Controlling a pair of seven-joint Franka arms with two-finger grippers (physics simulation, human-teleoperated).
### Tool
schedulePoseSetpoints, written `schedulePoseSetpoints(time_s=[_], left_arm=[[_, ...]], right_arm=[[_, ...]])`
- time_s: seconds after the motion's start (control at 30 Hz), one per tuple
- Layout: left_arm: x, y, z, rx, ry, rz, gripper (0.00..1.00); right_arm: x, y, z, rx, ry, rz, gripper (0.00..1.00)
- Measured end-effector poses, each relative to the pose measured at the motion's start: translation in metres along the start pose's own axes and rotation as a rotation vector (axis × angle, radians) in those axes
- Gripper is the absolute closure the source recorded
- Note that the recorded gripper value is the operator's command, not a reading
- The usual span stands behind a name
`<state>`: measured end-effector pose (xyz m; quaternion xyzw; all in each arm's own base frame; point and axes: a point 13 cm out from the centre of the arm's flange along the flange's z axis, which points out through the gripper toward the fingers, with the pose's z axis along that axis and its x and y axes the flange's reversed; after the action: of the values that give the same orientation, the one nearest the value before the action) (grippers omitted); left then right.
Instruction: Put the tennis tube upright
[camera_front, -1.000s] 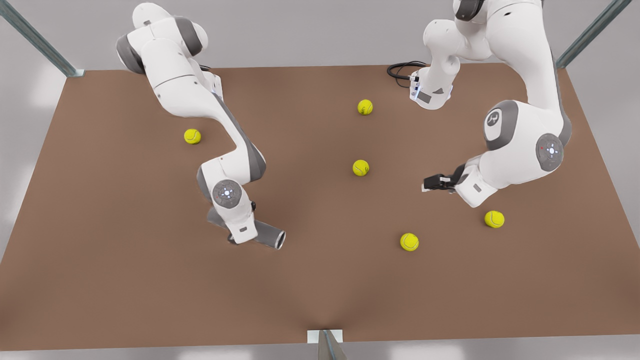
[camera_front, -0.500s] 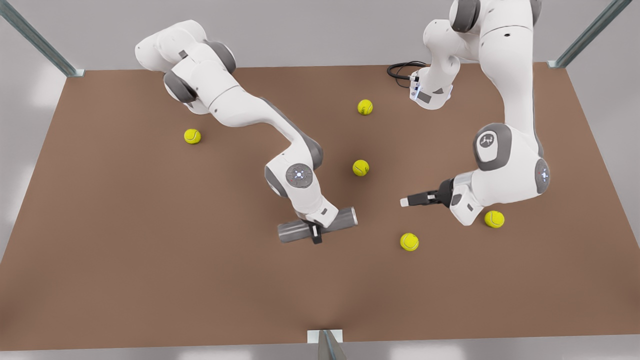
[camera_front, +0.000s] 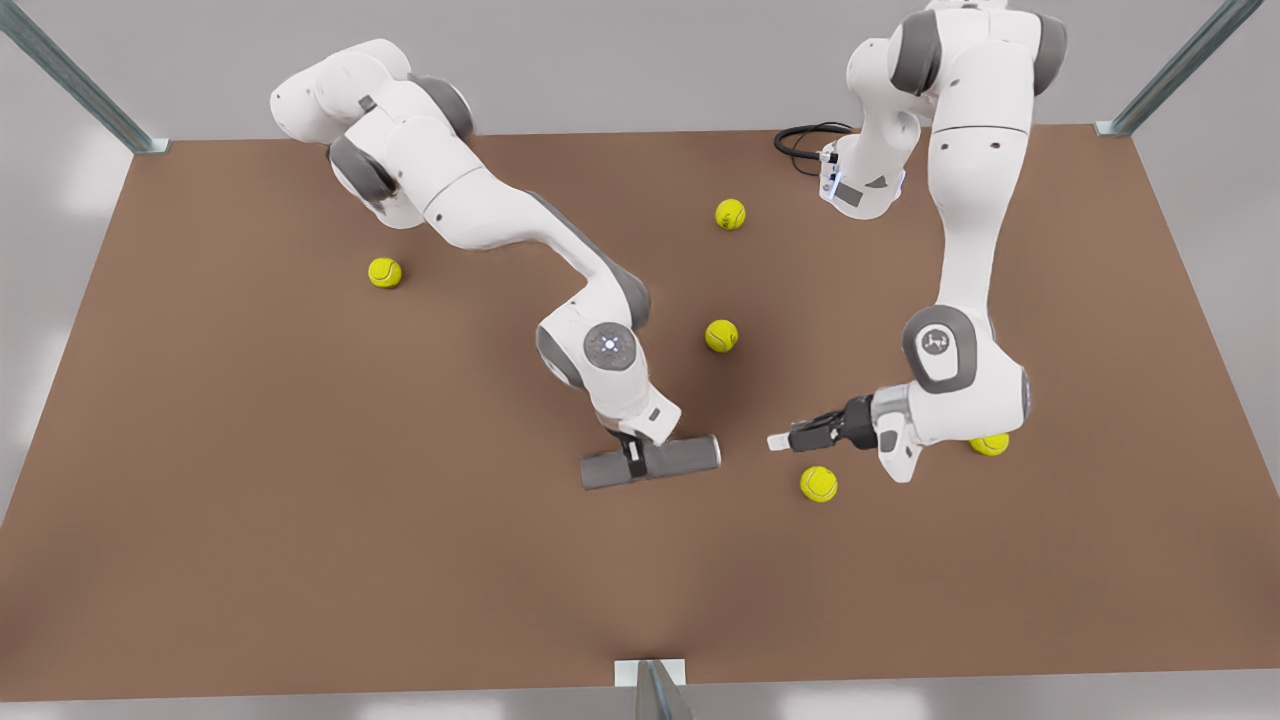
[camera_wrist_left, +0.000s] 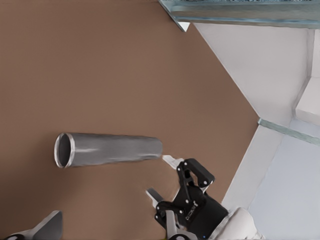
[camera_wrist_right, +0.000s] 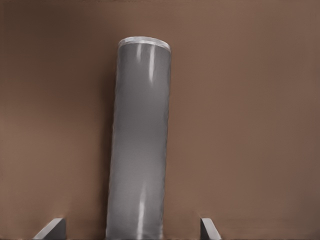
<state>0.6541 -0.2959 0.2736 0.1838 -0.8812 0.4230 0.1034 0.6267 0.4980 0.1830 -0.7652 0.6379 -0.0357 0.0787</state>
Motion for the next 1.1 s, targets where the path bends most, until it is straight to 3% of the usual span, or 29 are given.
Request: schedulePoseSetpoints(time_s=[0.07, 0.17, 0.23, 0.3, 0.53, 0.7, 1.1], left_arm=[[-0.016, 0.004, 0.013, -0.007, -0.016, 0.023, 0.00], [-0.009, -0.002, 0.040, -0.001, 0.004, 0.060, 0.00], [0.014, 0.005, 0.064, 0.014, 0.042, 0.050, 0.00], [0.028, 0.016, 0.078, 0.032, 0.052, 0.035, 0.00], [-0.003, 0.045, 0.109, 0.046, -0.015, 0.045, 0.00], [-0.022, 0.052, 0.116, 0.076, -0.060, 0.059, 0.00], [-0.036, 0.075, 0.153, 0.096, -0.094, 0.102, 0.00]], right_arm=[[0.074, -0.042, -0.090, 0.059, 0.007, 0.134, 0.00], [0.288, -0.092, -0.192, 0.104, 0.030, 0.482, 0.00], [0.402, -0.077, -0.261, 0.122, 0.068, 0.676, 0.00], [0.463, -0.047, -0.279, 0.078, 0.108, 0.832, 0.00], [0.502, 0.016, -0.302, -0.081, 0.123, 1.243, 0.00], [0.479, 0.068, -0.291, -0.122, 0.160, 1.386, 0.00], [0.473, 0.052, -0.294, -0.054, 0.133, 1.602, 0.00]])
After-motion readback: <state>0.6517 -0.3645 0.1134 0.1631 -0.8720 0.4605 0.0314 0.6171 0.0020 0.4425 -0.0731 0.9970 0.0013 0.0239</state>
